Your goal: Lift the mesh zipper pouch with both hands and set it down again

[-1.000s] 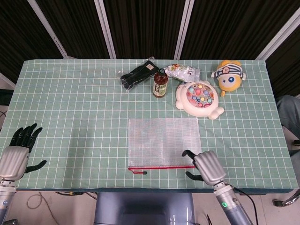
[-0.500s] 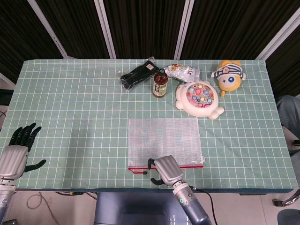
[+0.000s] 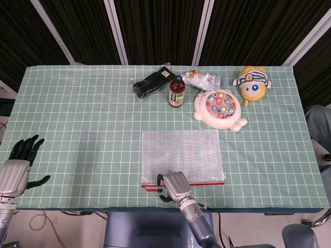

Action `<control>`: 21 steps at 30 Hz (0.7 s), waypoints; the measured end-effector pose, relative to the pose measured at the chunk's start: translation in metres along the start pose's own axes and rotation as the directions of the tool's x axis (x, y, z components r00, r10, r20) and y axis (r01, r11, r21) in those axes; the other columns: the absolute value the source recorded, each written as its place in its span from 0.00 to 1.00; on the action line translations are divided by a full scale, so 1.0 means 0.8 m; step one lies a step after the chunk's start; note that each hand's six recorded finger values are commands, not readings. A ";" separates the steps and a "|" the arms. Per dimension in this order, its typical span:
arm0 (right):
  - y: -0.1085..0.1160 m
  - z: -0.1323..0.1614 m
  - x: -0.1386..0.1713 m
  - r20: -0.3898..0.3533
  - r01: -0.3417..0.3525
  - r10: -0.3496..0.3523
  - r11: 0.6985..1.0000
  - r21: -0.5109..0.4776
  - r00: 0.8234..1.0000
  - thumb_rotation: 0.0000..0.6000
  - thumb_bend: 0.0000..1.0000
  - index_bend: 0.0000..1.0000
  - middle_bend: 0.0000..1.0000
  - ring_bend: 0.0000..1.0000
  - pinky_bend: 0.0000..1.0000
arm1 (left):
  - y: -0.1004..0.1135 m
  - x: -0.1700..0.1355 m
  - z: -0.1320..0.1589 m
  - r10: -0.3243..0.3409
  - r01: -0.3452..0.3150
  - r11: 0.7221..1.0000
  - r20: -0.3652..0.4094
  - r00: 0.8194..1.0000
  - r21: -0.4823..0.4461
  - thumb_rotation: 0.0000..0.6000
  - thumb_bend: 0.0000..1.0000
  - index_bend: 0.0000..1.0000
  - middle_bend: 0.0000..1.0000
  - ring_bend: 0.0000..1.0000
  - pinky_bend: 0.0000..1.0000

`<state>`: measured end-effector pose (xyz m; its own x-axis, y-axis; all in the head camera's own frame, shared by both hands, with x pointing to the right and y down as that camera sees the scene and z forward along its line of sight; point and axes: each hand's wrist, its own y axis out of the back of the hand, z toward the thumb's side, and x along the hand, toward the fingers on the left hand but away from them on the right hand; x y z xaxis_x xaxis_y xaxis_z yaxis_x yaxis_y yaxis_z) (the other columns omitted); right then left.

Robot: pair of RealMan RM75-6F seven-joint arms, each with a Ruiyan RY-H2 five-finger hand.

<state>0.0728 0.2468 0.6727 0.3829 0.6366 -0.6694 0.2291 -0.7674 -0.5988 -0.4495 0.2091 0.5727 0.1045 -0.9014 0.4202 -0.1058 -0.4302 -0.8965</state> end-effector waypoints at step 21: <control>-0.027 0.002 -0.012 0.042 -0.040 0.041 0.999 -0.033 0.998 1.00 0.34 0.52 1.00 1.00 1.00 | -0.001 0.001 0.000 -0.004 0.004 1.000 -0.004 1.000 -0.006 1.00 0.04 0.00 0.00 0.00 0.00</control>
<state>0.0625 0.2576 0.6911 0.3539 0.6071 -0.7115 0.2432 -0.7942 -0.5568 -0.4495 0.2084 0.5740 0.1006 -0.8998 0.4245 -0.1117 -0.4341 -0.8939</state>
